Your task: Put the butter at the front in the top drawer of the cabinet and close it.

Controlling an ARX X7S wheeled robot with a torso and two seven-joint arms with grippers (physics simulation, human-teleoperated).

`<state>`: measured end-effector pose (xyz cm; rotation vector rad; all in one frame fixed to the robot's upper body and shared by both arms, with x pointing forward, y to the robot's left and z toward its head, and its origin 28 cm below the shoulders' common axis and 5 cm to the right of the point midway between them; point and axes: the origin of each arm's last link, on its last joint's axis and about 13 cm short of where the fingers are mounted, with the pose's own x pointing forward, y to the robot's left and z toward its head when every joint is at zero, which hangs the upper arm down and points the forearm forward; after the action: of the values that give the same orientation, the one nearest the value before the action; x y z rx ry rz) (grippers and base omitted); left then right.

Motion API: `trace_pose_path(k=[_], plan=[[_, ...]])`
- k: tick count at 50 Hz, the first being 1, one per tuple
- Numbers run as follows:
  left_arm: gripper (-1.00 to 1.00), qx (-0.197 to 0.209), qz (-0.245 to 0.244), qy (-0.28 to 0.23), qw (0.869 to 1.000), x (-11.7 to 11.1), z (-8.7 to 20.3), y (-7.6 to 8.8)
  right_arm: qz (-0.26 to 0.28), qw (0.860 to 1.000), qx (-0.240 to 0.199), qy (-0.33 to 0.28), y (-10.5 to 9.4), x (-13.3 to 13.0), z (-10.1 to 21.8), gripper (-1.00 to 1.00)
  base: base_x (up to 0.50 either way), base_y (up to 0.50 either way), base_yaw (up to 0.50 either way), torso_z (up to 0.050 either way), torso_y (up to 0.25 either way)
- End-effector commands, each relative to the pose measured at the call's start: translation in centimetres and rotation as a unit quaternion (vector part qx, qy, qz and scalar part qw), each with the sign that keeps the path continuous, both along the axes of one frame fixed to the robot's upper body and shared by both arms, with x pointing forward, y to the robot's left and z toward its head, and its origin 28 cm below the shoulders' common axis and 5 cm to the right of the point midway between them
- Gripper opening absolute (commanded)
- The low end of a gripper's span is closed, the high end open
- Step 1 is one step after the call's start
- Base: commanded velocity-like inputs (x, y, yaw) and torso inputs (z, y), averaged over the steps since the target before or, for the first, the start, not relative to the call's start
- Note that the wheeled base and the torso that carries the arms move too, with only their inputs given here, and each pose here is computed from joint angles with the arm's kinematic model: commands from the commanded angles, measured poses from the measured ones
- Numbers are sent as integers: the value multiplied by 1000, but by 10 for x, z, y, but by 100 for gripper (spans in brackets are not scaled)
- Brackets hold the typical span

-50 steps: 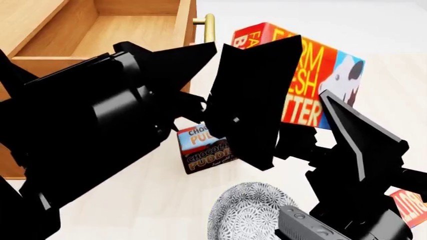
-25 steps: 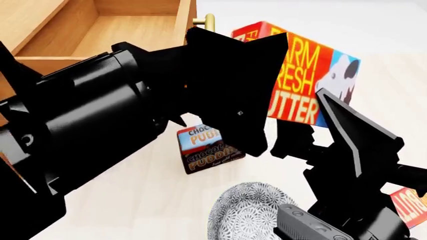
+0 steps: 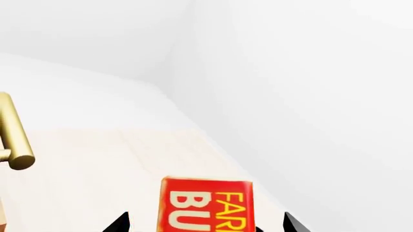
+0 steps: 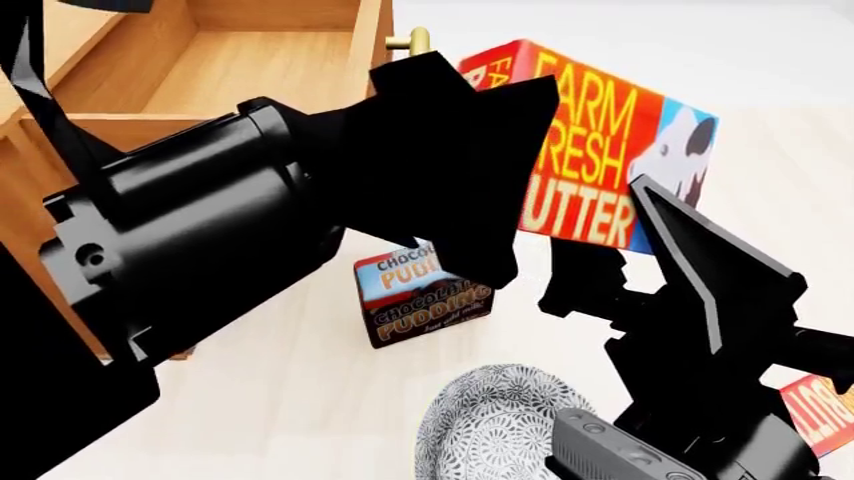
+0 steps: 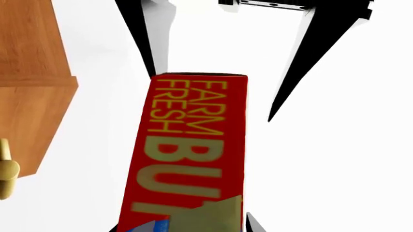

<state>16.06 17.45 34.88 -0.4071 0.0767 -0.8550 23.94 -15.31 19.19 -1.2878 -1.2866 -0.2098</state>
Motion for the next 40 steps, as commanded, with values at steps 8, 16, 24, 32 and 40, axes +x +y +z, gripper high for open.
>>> trace_pose_path(k=[8,16,24,32,40], plan=[[100,0,-1,15,1000,10,-4,-2,-4,1000,6,-23,-1,0,7,-100,0,0,0,0,0],[100,3,-3,20,1000,13,-6,-4,-4,1000,8,-24,-2,-1,6,-100,0,0,0,0,1],[100,5,-5,23,1000,14,-7,-5,-4,1000,10,-23,-2,-2,5,-100,0,0,0,1,1],[100,4,-6,25,1000,17,-7,-5,-2,1000,12,-23,-1,-2,6,-100,0,0,0,0,1],[100,3,-10,30,1000,21,-8,-6,-2,1000,11,-22,-1,-3,7,-100,0,0,0,0,0]])
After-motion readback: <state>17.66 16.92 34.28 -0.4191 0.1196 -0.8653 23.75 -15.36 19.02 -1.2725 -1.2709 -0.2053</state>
